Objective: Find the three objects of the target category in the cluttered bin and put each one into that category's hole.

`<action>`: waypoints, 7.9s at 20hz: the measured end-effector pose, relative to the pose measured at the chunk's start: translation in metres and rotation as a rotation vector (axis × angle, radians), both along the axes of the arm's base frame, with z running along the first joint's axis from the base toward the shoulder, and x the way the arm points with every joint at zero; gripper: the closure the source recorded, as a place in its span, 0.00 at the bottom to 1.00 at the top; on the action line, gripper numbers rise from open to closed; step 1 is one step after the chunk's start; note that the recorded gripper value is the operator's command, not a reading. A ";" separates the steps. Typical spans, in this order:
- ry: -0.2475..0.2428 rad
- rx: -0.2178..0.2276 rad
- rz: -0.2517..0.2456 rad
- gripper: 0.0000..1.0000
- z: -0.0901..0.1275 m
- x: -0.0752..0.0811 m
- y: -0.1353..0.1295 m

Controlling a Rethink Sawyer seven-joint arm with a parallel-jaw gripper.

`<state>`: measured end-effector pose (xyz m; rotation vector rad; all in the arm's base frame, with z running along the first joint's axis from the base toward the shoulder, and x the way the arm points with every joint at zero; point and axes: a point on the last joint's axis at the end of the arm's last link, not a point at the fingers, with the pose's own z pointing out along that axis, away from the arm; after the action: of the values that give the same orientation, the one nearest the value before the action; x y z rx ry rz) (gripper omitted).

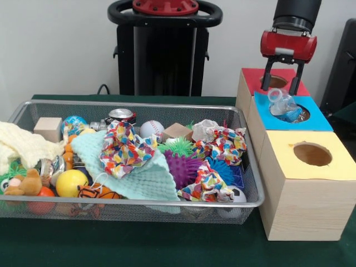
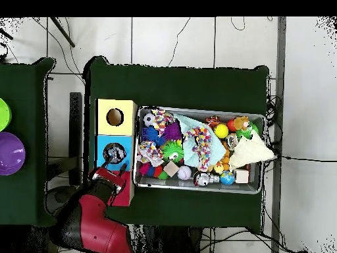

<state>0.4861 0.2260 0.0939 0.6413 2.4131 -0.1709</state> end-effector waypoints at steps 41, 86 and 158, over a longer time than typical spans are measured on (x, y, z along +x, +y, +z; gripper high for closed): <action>-0.088 0.022 0.011 0.00 0.044 0.028 -0.023; 0.106 0.491 0.243 0.00 -0.047 0.069 -0.377; 0.467 -0.088 0.188 0.00 -0.138 0.025 -0.493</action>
<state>0.5107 -0.2671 -0.0441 0.3576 2.8761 -0.3809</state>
